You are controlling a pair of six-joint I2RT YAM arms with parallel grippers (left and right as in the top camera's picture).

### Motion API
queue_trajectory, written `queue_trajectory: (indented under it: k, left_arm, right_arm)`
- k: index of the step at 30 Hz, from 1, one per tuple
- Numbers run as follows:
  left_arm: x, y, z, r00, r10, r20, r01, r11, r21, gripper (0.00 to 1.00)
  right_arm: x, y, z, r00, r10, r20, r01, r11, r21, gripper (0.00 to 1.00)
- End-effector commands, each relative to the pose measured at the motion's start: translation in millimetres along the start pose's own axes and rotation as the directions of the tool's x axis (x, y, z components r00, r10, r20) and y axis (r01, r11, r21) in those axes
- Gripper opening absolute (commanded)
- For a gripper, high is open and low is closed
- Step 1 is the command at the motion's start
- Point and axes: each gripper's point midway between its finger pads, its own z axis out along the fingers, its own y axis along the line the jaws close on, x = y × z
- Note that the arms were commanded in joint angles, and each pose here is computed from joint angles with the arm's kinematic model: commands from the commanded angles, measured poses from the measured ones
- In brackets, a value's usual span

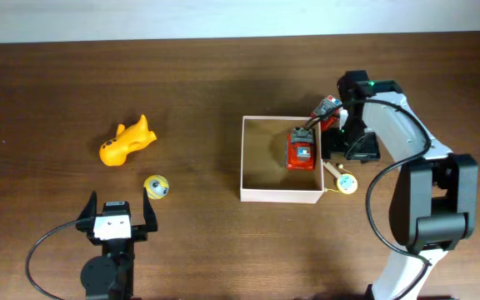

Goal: Pack container

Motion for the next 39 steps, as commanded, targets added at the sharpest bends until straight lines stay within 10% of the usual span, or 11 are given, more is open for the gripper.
queue_trajectory:
  k: [1, 39]
  left_arm:
    - [0, 0, 0, 1.0, 0.009, 0.004, -0.009, 1.0, 0.001, 0.99]
    - [0, 0, 0, 1.0, 0.009, 0.004, -0.009, 1.0, 0.001, 0.99]
  right_arm:
    - [1, 19, -2, 0.999, -0.05, 0.017, 0.051, 0.998, -0.031, 0.83]
    - [-91, 16, -75, 0.934, 0.069, 0.352, -0.025, 0.991, -0.13, 0.83]
